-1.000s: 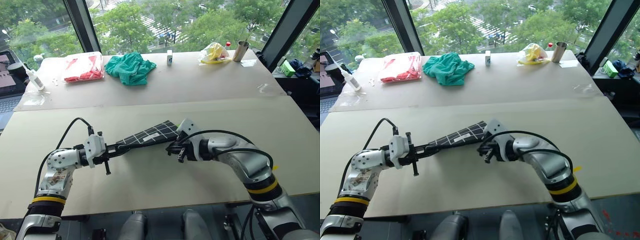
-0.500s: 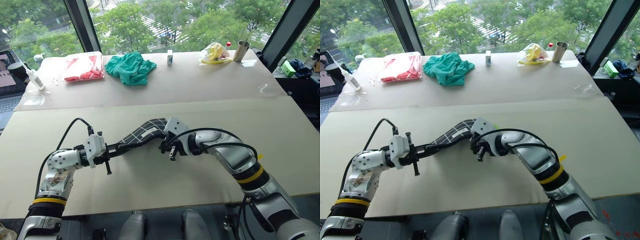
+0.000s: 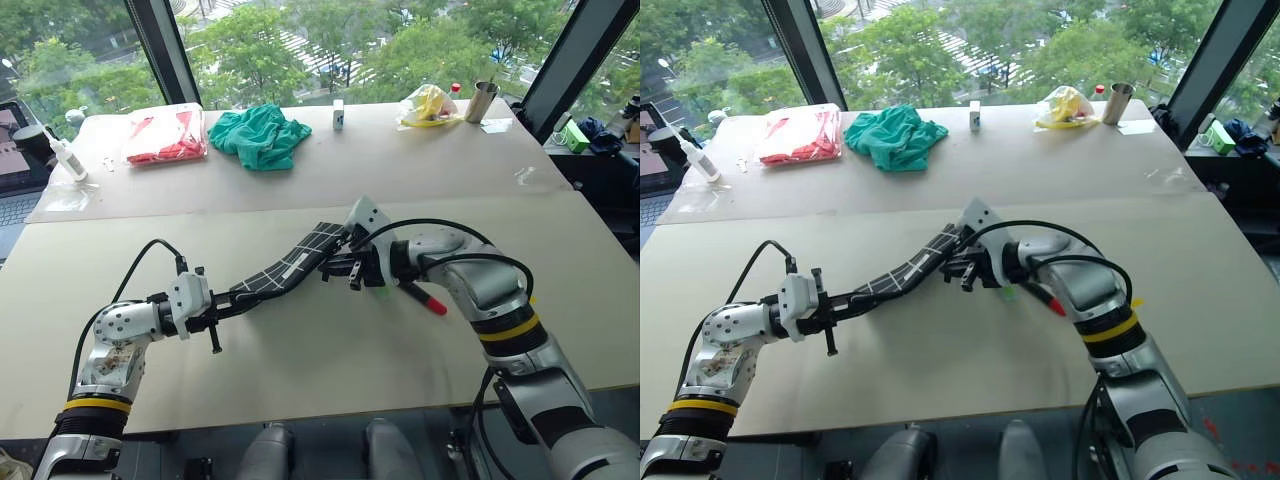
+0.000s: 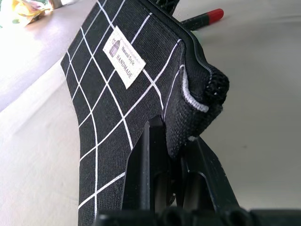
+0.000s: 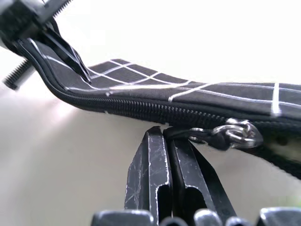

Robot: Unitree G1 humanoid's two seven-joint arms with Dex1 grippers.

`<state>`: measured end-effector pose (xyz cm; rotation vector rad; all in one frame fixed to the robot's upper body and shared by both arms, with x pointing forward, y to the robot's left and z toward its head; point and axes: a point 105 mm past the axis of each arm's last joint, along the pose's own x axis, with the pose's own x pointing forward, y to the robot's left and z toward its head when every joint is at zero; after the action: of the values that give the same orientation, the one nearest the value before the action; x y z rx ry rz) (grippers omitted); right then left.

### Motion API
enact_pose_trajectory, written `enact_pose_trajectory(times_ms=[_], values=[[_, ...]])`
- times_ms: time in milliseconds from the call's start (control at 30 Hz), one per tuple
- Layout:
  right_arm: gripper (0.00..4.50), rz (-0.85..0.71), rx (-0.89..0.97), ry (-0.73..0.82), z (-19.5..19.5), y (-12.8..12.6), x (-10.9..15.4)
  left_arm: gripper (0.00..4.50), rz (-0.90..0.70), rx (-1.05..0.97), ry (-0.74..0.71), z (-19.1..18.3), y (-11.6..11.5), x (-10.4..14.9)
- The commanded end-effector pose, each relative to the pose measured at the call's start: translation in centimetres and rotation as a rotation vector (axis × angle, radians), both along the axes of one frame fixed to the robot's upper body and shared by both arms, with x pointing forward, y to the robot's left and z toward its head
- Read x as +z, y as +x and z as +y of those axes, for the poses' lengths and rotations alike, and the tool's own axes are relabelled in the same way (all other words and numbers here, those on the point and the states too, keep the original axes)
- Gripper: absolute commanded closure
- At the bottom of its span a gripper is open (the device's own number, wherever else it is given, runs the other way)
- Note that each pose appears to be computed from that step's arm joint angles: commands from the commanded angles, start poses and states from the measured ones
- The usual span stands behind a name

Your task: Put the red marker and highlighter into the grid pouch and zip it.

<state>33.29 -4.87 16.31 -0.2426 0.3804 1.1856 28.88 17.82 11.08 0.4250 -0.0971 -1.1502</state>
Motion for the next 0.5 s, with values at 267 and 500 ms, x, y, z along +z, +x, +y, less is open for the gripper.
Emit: enact_pose_trajectory(times_ms=[267,500], values=[[4.48,0.041,0.117,-0.062,2.6,-3.6,-2.4,4.50,-0.027,-0.009,0.008,0.4,-0.1,0.8],[4.48,0.047,0.133,0.010,4.8,-3.6,-1.0,4.50,-0.024,-0.010,0.005,0.5,-0.1,0.8]])
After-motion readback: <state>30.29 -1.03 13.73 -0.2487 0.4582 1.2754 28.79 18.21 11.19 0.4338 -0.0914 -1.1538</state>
